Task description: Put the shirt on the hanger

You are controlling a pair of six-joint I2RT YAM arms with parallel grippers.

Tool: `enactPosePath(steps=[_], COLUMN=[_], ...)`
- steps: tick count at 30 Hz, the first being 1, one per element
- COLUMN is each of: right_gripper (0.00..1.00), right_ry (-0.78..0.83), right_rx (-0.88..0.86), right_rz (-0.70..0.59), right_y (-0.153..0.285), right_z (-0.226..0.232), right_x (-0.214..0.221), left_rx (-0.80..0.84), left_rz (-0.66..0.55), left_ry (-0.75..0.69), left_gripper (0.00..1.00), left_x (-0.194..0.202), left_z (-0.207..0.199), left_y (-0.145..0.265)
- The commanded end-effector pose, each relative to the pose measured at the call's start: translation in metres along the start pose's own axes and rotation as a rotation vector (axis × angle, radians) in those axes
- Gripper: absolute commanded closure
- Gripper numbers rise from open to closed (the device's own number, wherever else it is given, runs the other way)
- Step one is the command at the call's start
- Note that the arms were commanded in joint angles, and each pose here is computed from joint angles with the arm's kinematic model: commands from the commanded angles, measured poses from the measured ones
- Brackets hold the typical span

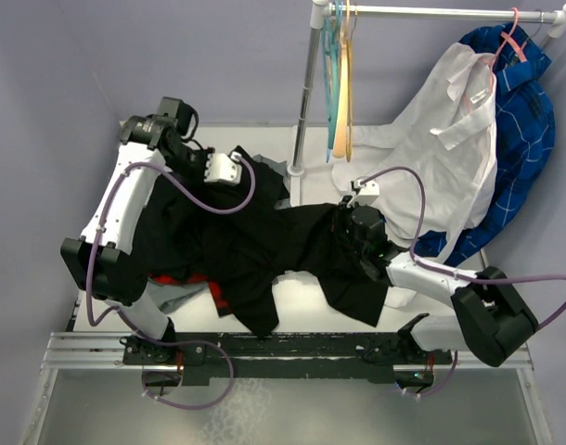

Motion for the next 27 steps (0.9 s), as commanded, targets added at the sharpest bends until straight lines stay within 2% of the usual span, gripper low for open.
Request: enactPosePath(steps=[1,5,11,16,19,22,27], right_gripper=[1.00,1.00,1.00,1.00,1.00,1.00,1.00], right_ry=[0.005,0.020,0.058,0.076,0.069,0.033,0.013], right_rx=[0.060,0.037,-0.045,-0.309,-0.457,-0.517,-0.626], right_rz=[-0.047,-0.079,-0.183,-0.323,-0.364,-0.317,-0.108], right_y=[-0.013,-0.012,0.018,0.071,0.102,0.115,0.114], right_z=[-0.011,-0.011,-0.011,0.006,0.017,0.025,0.051], right_x=[-0.019,-0.033,-0.057,-0.085,-0.096,-0.099,-0.077], left_rx=[-0.155,-0.242,-0.396,-0.599,-0.683,-0.726,-0.737], left_rz=[-0.099,-0.146,-0.191,-0.260,-0.309,-0.342,-0.357], left_ry=[-0.039,-0.032,-0.074,-0.072,0.015,0.056,0.086], left_gripper=[1.00,1.00,1.00,1.00,1.00,1.00,1.00], left_x=[-0.020,-0.031,-0.031,-0.031,-0.035,-0.037,-0.038], left_z=[0.028,0.039,0.029,0.019,0.019,0.014,0.002], left_y=[0.035,0.056,0.098,0.156,0.185,0.204,0.219])
Point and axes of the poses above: each gripper's point midway between its finger pads, its own y axis back along the fingers, its own z axis along the line the jaws close on, x = y × z, the point moved 6 cm from there along y, back along the fingers, and after that the axes turned 14 degrees about y, right-handed, at the moved point
